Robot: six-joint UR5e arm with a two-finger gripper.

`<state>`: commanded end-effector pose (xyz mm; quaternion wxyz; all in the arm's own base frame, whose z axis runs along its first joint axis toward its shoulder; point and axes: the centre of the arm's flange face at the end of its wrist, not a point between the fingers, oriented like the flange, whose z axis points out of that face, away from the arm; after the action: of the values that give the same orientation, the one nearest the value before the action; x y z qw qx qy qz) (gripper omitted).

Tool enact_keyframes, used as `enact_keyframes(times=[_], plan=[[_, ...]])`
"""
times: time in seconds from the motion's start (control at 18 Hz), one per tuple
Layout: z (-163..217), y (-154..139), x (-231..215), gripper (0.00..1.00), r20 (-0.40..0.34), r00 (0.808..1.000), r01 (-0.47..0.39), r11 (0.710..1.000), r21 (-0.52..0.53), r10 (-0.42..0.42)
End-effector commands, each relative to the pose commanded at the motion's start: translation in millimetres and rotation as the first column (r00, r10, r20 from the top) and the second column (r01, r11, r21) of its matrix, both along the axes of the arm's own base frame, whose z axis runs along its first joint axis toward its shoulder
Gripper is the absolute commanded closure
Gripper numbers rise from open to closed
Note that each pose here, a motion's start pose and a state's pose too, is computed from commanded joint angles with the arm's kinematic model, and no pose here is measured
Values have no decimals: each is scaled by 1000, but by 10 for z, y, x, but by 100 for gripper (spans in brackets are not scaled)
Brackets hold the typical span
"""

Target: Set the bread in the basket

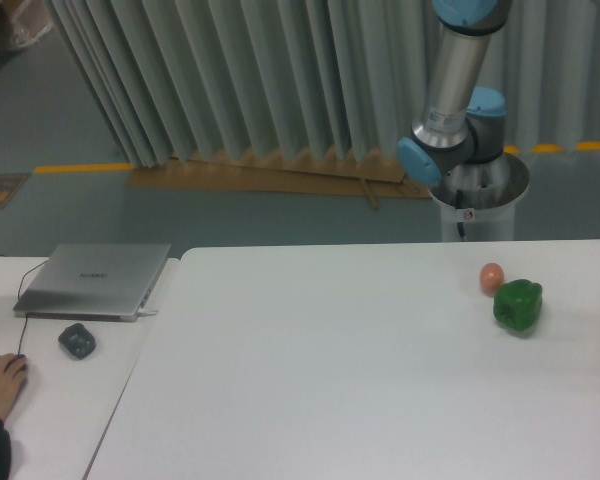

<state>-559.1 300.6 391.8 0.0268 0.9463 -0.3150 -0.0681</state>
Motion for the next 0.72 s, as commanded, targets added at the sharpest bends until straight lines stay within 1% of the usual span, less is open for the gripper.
enact_keyframes(times=[0.11,0.22,0.33,0.39,0.44,0.56,0.61,0.67,0.72], plan=[[-4,173,114,0,1,1000,-21,1000,6,21],[-9,421,275,0,4,999,-40,999,18,40],[-83,660,469,0,17,1000,-16,1000,17,15],[-110,888,644,0,31,1000,0,999,42,-1],[-118,1023,747,0,49,999,3,997,73,-6],[-103,1208,909,0,70,997,24,994,110,-32],[-40,1307,1035,0,62,997,47,992,113,-55],[-58,1348,1087,0,65,996,56,993,107,-63],[-97,1351,1130,0,90,994,58,994,90,-66]])
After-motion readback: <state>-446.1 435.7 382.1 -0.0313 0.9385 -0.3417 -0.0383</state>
